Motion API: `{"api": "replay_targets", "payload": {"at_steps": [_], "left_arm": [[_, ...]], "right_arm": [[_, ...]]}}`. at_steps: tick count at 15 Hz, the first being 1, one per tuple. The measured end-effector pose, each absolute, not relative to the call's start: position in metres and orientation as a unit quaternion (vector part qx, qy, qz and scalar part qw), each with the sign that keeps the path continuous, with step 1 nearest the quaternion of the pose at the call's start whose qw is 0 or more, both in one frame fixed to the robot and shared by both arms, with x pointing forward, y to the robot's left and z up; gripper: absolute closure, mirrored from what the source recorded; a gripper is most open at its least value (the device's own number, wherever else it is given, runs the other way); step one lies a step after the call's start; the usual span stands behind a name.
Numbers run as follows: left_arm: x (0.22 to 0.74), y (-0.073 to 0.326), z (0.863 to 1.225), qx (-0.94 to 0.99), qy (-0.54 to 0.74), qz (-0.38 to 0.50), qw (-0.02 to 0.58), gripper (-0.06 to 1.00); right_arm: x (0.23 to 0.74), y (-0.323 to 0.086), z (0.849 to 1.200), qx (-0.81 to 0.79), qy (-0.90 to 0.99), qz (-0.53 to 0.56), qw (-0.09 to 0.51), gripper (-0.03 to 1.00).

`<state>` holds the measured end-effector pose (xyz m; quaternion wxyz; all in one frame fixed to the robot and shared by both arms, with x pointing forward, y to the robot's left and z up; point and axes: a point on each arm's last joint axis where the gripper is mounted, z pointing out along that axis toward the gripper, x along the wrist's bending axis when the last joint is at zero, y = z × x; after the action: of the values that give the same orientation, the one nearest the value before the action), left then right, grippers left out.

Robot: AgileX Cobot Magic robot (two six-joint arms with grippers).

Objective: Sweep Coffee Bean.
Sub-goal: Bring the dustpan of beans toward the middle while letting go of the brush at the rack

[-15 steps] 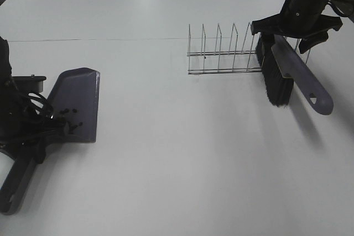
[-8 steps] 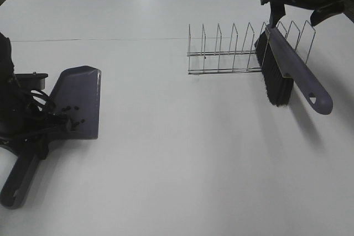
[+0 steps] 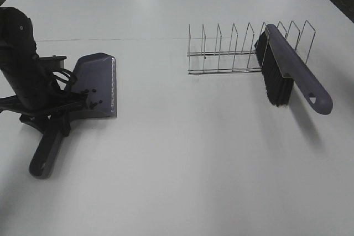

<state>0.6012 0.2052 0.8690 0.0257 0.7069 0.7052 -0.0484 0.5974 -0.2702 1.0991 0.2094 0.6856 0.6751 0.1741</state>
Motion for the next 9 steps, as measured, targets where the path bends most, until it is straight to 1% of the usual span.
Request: {"api": "replay_targets", "payload": {"at_steps": [1,6,7,8,9], "left_arm": [[0.604,0.203,0.869,0.714,0.697,-0.049,0.038,0.61],[0.605,0.202,0.869,0.718,0.693,-0.047,0.047,0.61],[0.605,0.202,0.869,0.718,0.693,-0.046,0.048,0.59],[0.605,0.202,0.869,0.714,0.696,-0.049,0.052,0.50],[0.606,0.201,0.870,0.714,0.697,-0.049,0.055,0.37]], "right_arm": [[0.566,-0.273,1.095,0.684,0.676,0.179,0.209,0.25],[0.486,-0.278,1.083,0.676,0.667,0.222,0.223,0.25],[0.469,-0.280,1.080,0.674,0.665,0.227,0.226,0.25],[0.452,-0.282,1.079,0.672,0.663,0.235,0.232,0.25],[0.438,-0.283,1.078,0.671,0.660,0.242,0.235,0.25]]}}
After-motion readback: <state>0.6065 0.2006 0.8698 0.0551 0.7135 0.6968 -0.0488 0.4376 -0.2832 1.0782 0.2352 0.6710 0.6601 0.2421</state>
